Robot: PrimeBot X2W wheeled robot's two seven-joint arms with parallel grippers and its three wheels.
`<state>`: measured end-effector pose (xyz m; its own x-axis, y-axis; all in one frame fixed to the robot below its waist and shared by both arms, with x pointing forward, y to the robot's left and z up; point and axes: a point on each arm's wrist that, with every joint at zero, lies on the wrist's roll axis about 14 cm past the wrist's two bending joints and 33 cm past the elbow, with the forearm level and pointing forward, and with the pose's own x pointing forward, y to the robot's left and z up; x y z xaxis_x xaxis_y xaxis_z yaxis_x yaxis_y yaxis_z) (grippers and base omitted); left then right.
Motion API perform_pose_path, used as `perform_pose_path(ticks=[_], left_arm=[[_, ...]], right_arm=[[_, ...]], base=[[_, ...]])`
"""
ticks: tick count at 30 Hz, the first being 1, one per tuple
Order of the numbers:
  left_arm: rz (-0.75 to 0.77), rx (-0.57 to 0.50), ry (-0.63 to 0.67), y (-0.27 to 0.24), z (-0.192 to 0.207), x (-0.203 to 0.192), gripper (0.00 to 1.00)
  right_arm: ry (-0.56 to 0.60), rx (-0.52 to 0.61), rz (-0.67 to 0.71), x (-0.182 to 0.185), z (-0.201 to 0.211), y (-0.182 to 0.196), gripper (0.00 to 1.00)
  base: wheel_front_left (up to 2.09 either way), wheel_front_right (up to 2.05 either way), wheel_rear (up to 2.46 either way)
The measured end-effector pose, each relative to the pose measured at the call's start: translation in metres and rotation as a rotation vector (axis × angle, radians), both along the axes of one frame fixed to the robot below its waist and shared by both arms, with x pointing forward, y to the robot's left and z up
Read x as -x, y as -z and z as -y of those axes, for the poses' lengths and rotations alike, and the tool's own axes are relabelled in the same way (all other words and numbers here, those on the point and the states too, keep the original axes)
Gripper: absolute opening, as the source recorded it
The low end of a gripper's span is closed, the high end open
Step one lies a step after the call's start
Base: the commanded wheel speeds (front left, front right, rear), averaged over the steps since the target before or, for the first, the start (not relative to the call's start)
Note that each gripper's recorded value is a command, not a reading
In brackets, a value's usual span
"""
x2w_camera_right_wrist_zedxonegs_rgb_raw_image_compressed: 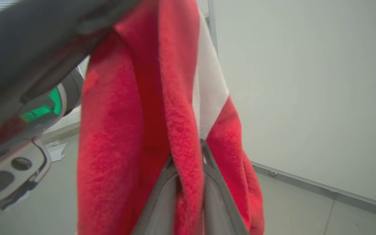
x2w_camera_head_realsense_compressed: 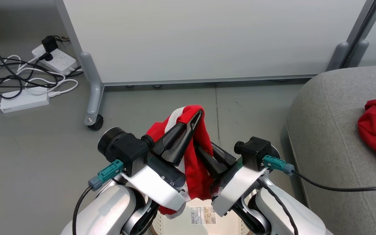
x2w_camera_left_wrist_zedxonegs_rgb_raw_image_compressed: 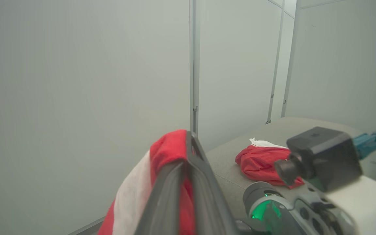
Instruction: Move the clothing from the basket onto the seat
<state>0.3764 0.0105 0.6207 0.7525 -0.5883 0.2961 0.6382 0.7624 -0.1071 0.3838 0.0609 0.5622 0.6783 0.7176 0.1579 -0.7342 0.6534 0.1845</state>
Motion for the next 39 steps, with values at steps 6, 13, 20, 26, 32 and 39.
perform_pose_path(ticks=[6,13,20,26,32,39], left_arm=[[0.0,0.005,-0.001,0.0,0.0,-0.001,0.31],[-0.004,0.001,-0.014,0.003,-0.002,-0.004,1.0],[-0.041,-0.097,0.042,0.026,0.004,0.007,1.0],[-0.085,-0.182,0.084,0.049,0.007,0.017,1.0],[-0.114,-0.22,0.131,0.064,0.014,0.027,1.0],[-0.123,-0.247,0.162,0.072,0.023,0.028,1.0]], right_arm=[[-0.005,-0.009,-0.005,-0.004,-0.001,0.0,0.0],[0.018,-0.021,0.007,-0.013,0.004,-0.005,0.0],[0.069,-0.03,0.018,-0.028,0.017,-0.012,0.0],[0.137,-0.05,0.021,-0.043,0.036,-0.017,0.0],[0.215,-0.063,0.021,-0.056,0.059,-0.021,0.0],[0.299,-0.065,0.007,-0.062,0.088,-0.016,0.0]], base=[[0.0,0.0,0.0],[0.0,0.0,0.0],[0.0,0.0,0.0],[0.0,0.0,0.0],[0.0,0.0,0.0],[0.0,0.0,0.0]])
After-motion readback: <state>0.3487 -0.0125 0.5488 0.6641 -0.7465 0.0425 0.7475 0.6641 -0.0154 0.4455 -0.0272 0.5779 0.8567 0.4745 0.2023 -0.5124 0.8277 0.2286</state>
